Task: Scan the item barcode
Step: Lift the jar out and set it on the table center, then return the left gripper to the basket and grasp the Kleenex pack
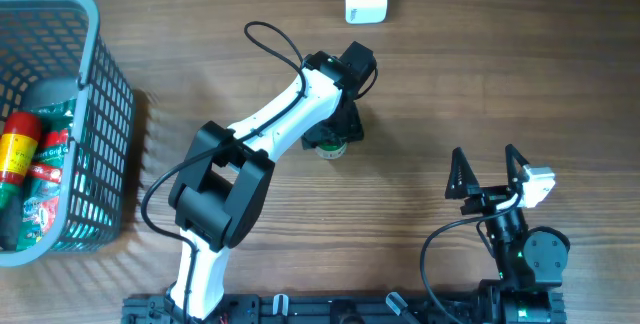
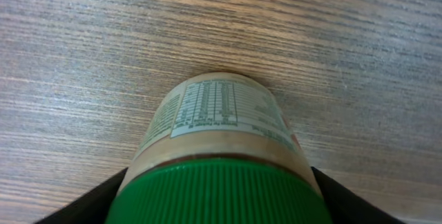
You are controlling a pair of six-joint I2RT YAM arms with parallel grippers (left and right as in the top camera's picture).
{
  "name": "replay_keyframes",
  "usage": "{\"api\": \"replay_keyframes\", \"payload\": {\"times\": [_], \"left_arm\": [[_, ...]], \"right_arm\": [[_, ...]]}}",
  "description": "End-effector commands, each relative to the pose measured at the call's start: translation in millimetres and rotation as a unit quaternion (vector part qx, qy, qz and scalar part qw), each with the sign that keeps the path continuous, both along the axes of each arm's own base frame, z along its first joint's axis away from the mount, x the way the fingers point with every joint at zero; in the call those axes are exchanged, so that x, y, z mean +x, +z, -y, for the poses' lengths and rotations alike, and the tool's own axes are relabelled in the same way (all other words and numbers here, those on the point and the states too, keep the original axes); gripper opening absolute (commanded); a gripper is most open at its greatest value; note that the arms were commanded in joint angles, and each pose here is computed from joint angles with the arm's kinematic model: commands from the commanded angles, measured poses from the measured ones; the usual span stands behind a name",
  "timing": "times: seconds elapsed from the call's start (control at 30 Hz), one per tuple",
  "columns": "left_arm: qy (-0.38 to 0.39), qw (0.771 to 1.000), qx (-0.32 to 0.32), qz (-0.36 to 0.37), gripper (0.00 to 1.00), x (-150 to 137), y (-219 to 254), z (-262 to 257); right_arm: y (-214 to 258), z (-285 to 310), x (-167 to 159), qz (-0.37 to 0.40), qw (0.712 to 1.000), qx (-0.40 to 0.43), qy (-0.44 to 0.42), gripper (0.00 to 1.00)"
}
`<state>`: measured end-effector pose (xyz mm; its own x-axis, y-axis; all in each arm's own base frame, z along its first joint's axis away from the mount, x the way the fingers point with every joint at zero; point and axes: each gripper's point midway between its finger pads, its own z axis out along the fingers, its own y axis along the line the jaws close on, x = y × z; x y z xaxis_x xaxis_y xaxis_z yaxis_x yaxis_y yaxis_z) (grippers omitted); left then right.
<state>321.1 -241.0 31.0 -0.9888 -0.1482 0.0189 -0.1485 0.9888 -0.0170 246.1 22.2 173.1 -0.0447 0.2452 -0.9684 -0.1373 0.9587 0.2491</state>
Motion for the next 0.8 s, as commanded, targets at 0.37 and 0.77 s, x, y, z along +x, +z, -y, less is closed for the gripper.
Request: {"api": "replay_keyframes", "payload": {"times": [0.37, 0.77], "left_arm": [[0.002, 0.999, 0.000, 0.053, 1.00, 5, 44, -10], [0.057, 0.956, -0.017, 0.287, 1.00, 34, 240, -84]], "right_arm": [[0, 0, 0, 0.000, 1.000, 0.006, -0.003, 1.00], [0, 0, 0, 0.000, 1.000, 0.006, -0.003, 1.00]]}}
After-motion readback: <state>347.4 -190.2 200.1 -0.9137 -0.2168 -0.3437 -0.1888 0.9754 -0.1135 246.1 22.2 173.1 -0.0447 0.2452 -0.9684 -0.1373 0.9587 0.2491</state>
